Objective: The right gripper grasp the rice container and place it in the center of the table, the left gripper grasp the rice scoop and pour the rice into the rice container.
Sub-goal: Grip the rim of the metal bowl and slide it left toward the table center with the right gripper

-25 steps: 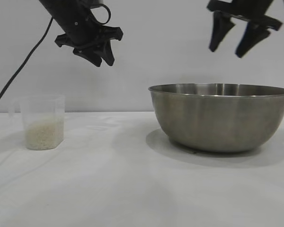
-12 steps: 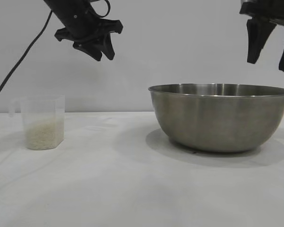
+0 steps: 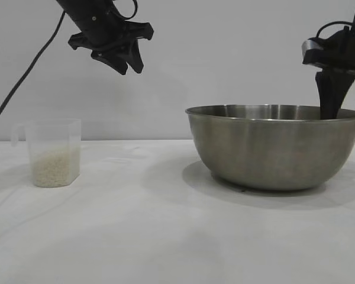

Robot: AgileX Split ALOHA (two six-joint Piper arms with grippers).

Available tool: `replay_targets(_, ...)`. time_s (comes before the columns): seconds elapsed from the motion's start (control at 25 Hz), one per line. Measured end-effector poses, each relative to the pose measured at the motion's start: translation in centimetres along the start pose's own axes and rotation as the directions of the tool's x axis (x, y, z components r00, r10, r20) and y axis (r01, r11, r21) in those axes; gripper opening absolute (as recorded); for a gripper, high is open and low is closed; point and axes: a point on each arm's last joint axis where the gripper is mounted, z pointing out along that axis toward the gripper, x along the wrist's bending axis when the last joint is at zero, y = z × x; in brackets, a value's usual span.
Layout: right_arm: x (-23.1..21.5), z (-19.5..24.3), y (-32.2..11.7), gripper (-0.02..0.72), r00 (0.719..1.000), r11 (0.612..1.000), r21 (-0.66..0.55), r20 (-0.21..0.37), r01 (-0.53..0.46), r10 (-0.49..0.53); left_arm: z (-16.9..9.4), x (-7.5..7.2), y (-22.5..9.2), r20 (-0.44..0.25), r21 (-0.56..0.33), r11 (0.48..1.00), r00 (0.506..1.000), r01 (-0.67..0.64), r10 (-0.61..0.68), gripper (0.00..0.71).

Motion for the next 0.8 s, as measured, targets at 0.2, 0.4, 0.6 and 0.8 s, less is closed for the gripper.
replay_targets(0.2, 1.6, 0.5, 0.2, 0.0, 0.999, 0.999, 0.002, -0.002, 0.034, -0.034, 0.0, 0.0, 0.0, -0.002, 0.001, 1.0, 1.0, -0.006, 0.006, 0.233)
replay_targets(0.4, 3.0, 0.9, 0.5, 0.0, 0.998, 0.998, -0.02, -0.019, 0.054, -0.055, 0.0, 0.0, 0.0, -0.002, 0.001, 1.0, 1.0, -0.006, 0.006, 0.233)
replay_targets(0.6, 3.4, 0.9, 0.8, 0.0, 0.998, 0.998, -0.048, -0.035, 0.045, -0.047, 0.0, 0.0, 0.0, 0.001, 0.005, 1.0, 1.0, -0.007, 0.007, 0.233)
replay_targets(0.8, 4.0, 1.0, 1.0, 0.0, 0.998, 0.997, -0.066, -0.047, 0.044, -0.048, 0.0, 0.0, -0.1, 0.002, 0.007, 1.0, 1.0, -0.007, 0.007, 0.233)
